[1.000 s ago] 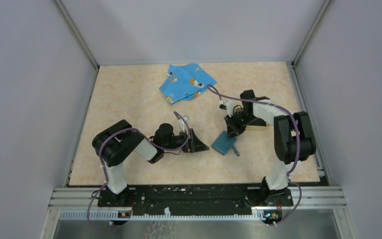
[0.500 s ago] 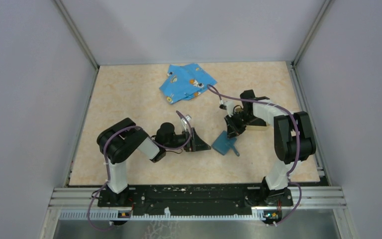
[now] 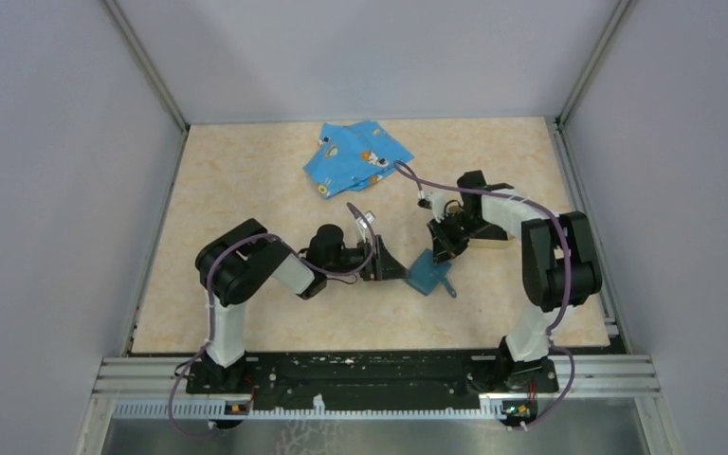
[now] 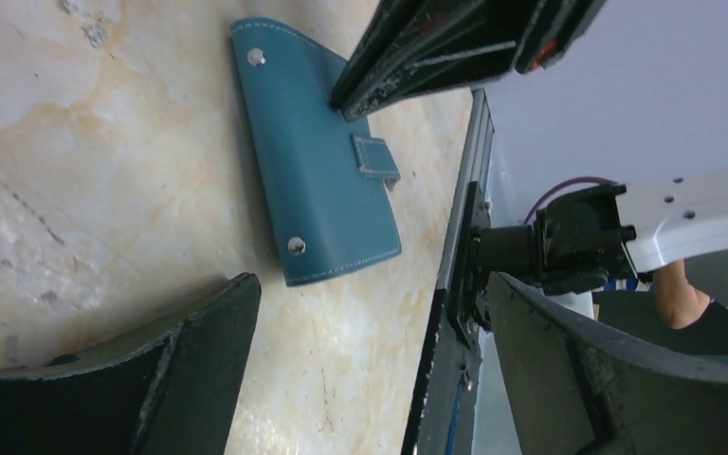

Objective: Put the credit cards into the card holder
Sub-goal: Close the card holder at the center of the board.

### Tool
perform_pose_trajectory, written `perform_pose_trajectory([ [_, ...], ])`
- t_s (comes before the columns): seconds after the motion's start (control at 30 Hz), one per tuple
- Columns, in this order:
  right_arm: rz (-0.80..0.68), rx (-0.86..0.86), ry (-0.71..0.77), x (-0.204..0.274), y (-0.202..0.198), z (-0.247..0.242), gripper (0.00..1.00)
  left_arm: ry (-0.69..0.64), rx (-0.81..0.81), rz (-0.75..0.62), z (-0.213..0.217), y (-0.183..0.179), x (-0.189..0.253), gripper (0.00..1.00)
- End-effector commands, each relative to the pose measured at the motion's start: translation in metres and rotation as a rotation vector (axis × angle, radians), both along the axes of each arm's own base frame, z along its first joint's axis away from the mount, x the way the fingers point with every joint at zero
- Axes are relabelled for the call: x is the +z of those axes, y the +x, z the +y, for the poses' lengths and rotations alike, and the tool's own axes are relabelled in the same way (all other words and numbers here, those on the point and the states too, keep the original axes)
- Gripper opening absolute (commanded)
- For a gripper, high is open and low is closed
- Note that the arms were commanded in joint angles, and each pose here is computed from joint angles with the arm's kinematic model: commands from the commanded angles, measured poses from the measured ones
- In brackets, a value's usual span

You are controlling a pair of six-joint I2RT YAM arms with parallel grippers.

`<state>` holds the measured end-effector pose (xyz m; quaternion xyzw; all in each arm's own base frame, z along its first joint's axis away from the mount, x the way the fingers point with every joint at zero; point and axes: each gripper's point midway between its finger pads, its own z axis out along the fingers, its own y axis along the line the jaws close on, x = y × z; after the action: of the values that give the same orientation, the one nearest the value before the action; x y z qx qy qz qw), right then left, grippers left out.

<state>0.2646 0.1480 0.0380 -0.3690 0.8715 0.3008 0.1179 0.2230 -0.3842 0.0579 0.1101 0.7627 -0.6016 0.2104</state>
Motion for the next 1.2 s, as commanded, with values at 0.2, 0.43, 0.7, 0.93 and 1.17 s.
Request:
perform_pose_trajectory([
  [0.2, -0.010, 0.037, -0.015, 0.000, 0.003, 0.003, 0.07, 0.318, 0.019, 0.174, 0.003, -0.008, -0.087, 0.91],
  [0.43, -0.006, 0.042, -0.011, 0.000, 0.002, 0.005, 0.07, 0.345, 0.012, 0.207, -0.010, -0.012, -0.099, 0.73],
  [0.7, -0.005, 0.054, 0.005, 0.003, 0.000, 0.008, 0.07, 0.379, 0.009, 0.206, -0.018, -0.014, -0.110, 0.43],
  [0.93, -0.037, 0.097, 0.097, 0.027, -0.003, 0.020, 0.08, 0.337, 0.034, 0.094, -0.012, -0.010, -0.089, 0.05],
  [1.17, -0.219, 0.148, 0.287, 0.097, -0.005, 0.030, 0.27, 0.435, 0.114, -0.164, 0.019, 0.008, -0.051, 0.00],
])
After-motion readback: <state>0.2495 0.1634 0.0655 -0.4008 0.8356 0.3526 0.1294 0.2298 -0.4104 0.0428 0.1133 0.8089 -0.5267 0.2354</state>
